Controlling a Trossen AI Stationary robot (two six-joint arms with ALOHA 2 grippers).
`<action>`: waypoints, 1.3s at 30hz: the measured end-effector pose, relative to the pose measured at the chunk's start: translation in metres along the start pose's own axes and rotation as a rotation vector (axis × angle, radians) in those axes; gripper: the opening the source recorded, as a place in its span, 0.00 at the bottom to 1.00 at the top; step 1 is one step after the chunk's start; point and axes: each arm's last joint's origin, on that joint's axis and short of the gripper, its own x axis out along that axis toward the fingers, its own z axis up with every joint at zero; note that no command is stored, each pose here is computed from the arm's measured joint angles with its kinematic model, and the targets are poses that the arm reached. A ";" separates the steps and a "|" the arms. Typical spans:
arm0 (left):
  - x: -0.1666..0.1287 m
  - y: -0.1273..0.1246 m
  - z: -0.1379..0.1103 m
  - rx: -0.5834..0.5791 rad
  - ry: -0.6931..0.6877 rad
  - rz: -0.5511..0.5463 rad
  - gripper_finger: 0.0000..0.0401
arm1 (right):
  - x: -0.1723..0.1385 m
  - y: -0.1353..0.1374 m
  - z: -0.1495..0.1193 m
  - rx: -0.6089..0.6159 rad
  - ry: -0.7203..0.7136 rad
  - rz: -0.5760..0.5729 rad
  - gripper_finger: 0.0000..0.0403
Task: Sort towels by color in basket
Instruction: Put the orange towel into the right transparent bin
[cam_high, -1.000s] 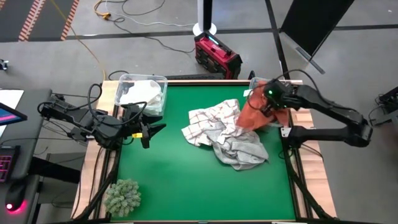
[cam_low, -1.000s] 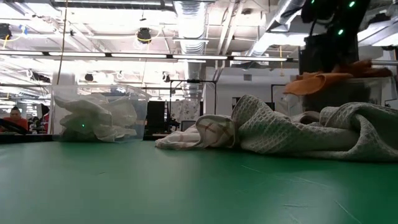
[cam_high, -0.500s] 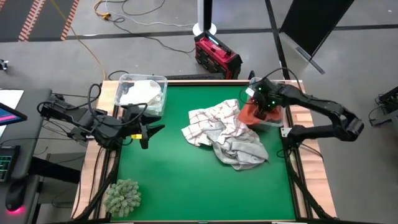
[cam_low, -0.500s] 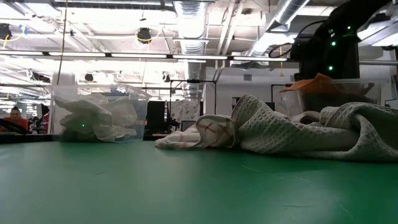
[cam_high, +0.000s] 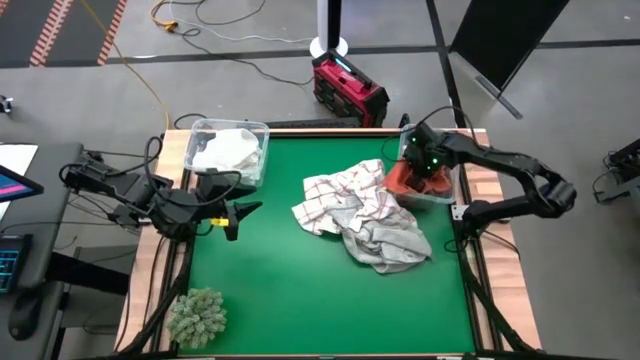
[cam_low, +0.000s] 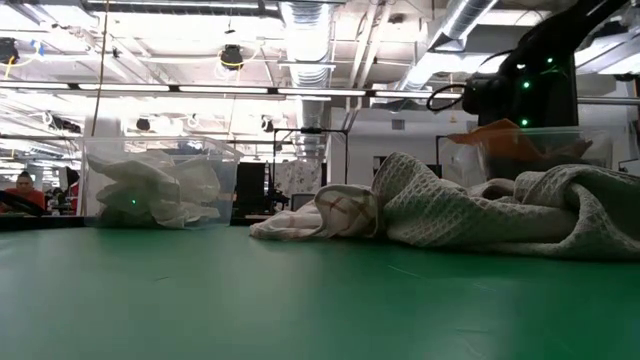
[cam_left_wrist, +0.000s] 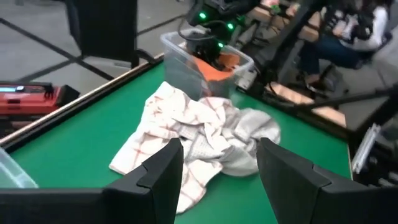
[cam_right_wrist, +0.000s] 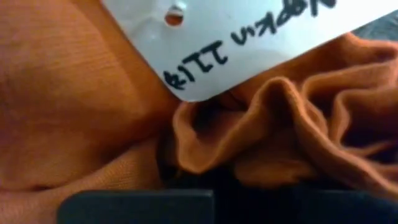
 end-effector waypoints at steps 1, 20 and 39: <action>0.000 0.001 0.000 -0.025 -0.008 0.012 0.48 | 0.001 -0.001 0.000 -0.003 0.000 0.012 0.09; 0.004 0.007 0.003 -0.376 -0.066 0.093 0.48 | -0.077 -0.025 0.007 -0.060 -0.145 0.023 0.58; 0.004 0.005 0.002 -0.394 -0.011 0.037 0.48 | -0.147 0.007 -0.002 -0.193 -0.333 0.107 0.62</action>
